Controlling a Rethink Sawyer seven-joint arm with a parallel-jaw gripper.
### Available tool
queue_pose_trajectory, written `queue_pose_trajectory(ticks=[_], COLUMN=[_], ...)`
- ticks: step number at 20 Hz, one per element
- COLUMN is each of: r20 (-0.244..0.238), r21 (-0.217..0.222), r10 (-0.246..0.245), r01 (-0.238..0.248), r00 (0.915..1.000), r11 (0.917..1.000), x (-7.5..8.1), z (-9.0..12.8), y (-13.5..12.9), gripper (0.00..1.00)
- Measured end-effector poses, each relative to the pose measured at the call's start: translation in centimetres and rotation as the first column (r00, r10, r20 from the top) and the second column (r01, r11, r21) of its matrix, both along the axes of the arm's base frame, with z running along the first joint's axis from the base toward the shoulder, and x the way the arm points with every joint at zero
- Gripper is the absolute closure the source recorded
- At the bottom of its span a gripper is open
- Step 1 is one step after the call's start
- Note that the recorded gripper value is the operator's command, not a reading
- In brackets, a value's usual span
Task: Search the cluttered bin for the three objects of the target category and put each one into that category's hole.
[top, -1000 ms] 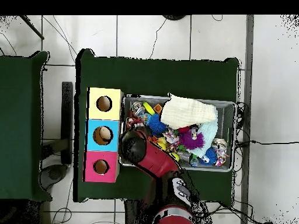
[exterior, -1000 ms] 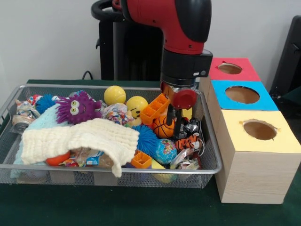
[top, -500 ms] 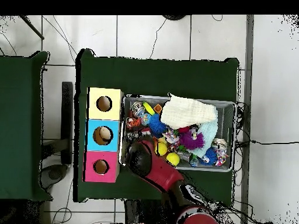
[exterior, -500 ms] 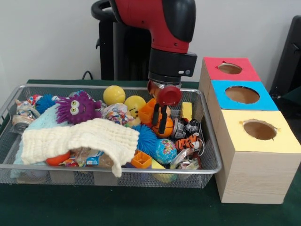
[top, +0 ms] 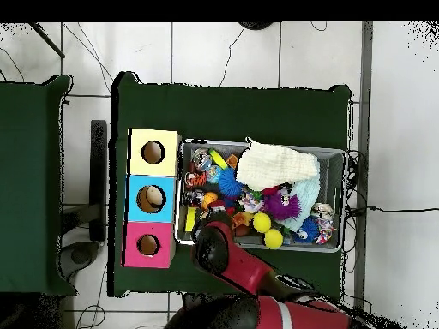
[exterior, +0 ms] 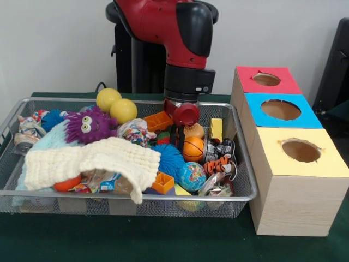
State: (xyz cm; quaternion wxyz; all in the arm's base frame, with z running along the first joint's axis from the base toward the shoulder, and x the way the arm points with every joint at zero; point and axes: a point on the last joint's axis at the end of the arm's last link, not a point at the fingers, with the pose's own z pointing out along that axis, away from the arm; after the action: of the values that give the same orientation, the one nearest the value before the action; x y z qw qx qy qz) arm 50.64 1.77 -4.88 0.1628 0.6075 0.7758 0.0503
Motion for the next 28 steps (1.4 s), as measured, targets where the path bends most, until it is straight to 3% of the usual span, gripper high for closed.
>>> queue_pose_trajectory(ticks=[5,11,14,22,28], r20=[0.045,0.049,0.043,0.115,0.125], r21=[0.016,0.029,0.019,-0.024,-0.031], r10=[-0.002,0.004,0.006,0.041,0.038], r01=[0.001,-0.005,-0.007,-0.039,-0.035], r00=[0.999,0.9988,0.9991,0.9925,0.9914], r11=[0.9999,0.9996,0.9998,0.999,0.9989], x=[0.2,-0.1,-0.7,-1.5,-2.0], z=[-0.4,-0.6,-1.0,-1.3,-1.1], y=[-0.1,-0.6,-0.9,-1.0,-1.4], gripper=[0.0,0.0,0.0,0.0,0.0])
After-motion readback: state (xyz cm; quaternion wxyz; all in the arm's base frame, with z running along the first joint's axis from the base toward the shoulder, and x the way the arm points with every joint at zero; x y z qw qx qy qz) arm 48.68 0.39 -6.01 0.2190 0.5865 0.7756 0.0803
